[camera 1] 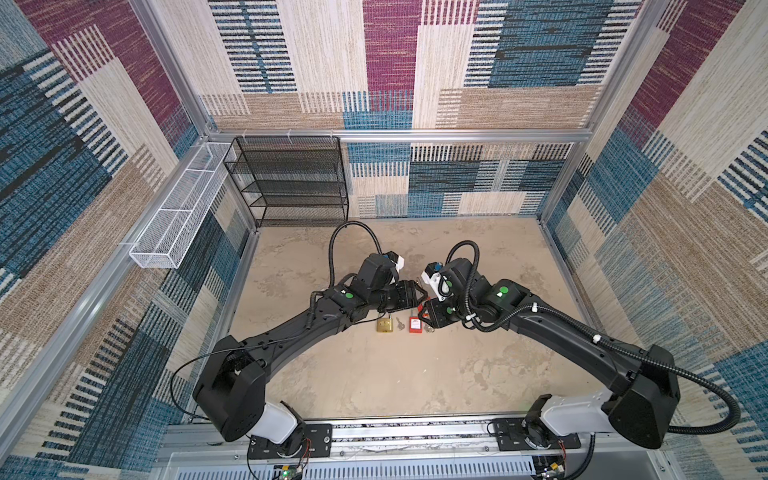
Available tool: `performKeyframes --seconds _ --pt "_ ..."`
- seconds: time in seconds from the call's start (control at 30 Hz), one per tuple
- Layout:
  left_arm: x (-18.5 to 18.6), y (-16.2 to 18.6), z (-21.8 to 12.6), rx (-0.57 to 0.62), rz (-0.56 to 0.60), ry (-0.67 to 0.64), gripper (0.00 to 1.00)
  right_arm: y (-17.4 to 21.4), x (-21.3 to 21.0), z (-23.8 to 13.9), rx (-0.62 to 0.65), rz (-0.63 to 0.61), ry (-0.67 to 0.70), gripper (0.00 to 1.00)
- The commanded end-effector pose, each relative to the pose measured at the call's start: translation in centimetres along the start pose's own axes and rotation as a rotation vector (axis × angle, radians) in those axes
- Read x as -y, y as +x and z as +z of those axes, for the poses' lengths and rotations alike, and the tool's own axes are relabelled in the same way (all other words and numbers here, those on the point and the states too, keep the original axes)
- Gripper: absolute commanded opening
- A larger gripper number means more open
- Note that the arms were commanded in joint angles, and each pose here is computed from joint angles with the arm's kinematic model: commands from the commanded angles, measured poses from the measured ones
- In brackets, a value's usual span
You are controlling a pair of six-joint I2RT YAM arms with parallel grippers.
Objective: Lock with the key
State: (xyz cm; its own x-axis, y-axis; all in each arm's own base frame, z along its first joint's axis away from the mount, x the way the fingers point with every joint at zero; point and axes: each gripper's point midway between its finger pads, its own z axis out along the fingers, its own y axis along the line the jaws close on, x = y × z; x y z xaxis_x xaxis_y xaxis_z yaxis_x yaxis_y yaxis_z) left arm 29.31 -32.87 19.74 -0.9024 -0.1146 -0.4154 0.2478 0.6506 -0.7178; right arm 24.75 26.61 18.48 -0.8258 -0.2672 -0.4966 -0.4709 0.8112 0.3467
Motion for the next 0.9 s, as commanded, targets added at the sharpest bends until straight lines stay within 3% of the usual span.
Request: performKeyframes --seconds 0.0,0.13,0.33,0.57,0.77,0.87 --pt "0.6 -0.2 -0.3 0.006 -0.003 0.019 0.61 -1.4 0.0 0.2 0.043 0.000 0.009 0.39" --pt "0.7 -0.3 -0.4 0.012 0.006 0.026 0.61 -1.1 0.1 0.9 0.028 0.007 0.003 0.39" --pt "0.5 0.2 0.2 -0.022 0.007 0.027 0.52 -3.0 -2.0 -0.4 0.105 -0.040 -0.093 0.39" --pt "1.3 -0.3 0.2 -0.011 -0.001 0.060 0.31 -3.7 -2.7 -0.9 0.136 -0.078 -0.123 0.42" --pt "1.4 -0.4 0.1 0.006 -0.003 0.072 0.10 -4.1 -2.7 -1.2 0.166 -0.085 -0.121 0.58" --pt "1.4 -0.8 -0.3 0.028 -0.004 0.078 0.08 -4.4 -2.3 -2.0 0.218 -0.078 -0.099 0.65"
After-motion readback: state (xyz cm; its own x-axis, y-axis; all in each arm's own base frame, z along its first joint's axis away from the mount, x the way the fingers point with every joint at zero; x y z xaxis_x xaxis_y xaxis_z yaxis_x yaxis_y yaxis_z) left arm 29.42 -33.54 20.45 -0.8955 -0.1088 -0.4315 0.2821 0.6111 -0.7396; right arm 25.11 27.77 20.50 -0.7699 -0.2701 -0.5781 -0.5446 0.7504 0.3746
